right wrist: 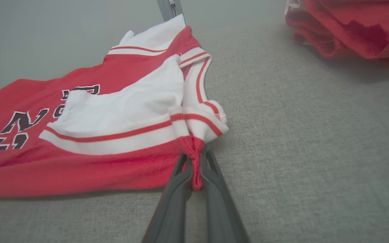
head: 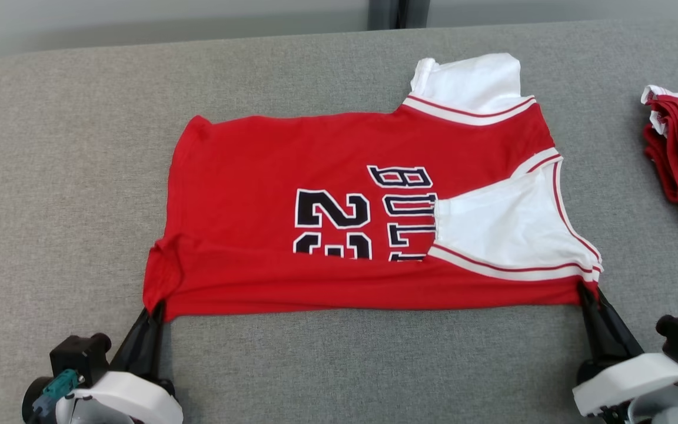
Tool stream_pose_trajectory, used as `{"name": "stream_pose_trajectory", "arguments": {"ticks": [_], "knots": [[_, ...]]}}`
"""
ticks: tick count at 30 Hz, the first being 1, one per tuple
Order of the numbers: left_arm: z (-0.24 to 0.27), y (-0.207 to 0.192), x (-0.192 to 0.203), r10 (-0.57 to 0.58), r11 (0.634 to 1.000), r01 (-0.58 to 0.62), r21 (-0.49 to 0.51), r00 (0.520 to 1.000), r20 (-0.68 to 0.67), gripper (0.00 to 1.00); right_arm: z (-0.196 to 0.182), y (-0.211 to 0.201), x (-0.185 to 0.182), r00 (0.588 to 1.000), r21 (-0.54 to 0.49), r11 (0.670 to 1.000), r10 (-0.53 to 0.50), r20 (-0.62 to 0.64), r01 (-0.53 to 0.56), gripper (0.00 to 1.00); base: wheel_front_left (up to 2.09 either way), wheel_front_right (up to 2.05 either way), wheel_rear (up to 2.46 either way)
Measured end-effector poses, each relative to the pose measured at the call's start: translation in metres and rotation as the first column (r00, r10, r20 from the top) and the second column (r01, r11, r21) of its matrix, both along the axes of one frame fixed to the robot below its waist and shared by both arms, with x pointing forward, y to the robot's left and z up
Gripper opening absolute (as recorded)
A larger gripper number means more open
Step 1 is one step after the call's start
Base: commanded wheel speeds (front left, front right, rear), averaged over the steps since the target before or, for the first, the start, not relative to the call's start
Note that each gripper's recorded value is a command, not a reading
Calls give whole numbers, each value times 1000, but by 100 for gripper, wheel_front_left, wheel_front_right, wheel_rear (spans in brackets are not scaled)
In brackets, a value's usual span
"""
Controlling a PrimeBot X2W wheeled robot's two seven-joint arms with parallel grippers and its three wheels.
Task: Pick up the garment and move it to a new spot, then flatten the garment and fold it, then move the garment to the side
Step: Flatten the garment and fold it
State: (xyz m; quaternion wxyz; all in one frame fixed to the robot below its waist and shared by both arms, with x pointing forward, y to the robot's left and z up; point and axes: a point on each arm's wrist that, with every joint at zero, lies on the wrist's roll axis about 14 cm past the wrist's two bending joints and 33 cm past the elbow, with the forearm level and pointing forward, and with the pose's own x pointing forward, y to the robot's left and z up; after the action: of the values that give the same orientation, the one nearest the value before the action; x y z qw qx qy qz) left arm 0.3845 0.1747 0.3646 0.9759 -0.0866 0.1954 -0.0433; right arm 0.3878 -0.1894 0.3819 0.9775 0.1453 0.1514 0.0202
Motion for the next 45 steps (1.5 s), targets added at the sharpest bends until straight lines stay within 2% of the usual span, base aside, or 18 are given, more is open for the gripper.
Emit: {"name": "stream_pose_trajectory", "arguments": {"ticks": [7, 17, 18, 19, 20, 21, 24, 29, 35, 40, 45], "knots": [[8, 5, -29, 5, 1000, -4, 15, 999, -40, 0, 4, -8, -27, 999, 4, 1000, 0, -43, 0, 0, 0, 0, 0], [10, -2, -75, 19, 999, -24, -42, 992, -122, 0, 5, -6, -77, 992, 42, 998, -36, -118, 42, 0, 0, 0, 0], [10, -2, -77, 19, 999, -24, -45, 992, -125, 2, 5, -4, -79, 992, 45, 998, -35, -120, 41, 5, 0, 0, 0], [9, -3, -78, 17, 999, -24, -48, 991, -134, 2, 5, -3, -80, 992, 47, 998, -34, -121, 40, 5, 0, 0, 0], [9, -3, -78, 18, 998, -25, -50, 991, -133, 52, 6, -2, -80, 992, 40, 999, -31, -120, 36, 43, 0, 0, 0], [10, -4, -78, 19, 998, -26, -50, 991, -133, 100, 8, -2, -79, 993, 38, 999, -33, -112, 37, 100, 0, 0, 0], [15, -1, -75, 37, 998, -42, -42, 994, -103, 100, 16, -4, -72, 997, 19, 999, -39, -71, 41, 100, 0, 0, 0], [33, 1, -60, 74, 997, -74, -34, 997, 5, 100, 46, -11, -46, 996, -14, 998, -57, 68, 58, 100, 0, 0, 0], [73, 6, -28, 88, 996, -90, 4, 977, 193, 100, 83, -10, -23, 980, -77, 996, -22, 195, 38, 100, 0, 0, 0], [91, 8, -14, 76, 995, -90, 39, 960, 269, 100, 98, -7, -14, 973, -107, 994, 9, 232, 16, 100, 0, 0, 0], [89, 12, -13, 79, 994, -95, 49, 962, 263, 100, 101, -7, -10, 971, -110, 994, 11, 240, 16, 100, 0, 0, 0]]}}
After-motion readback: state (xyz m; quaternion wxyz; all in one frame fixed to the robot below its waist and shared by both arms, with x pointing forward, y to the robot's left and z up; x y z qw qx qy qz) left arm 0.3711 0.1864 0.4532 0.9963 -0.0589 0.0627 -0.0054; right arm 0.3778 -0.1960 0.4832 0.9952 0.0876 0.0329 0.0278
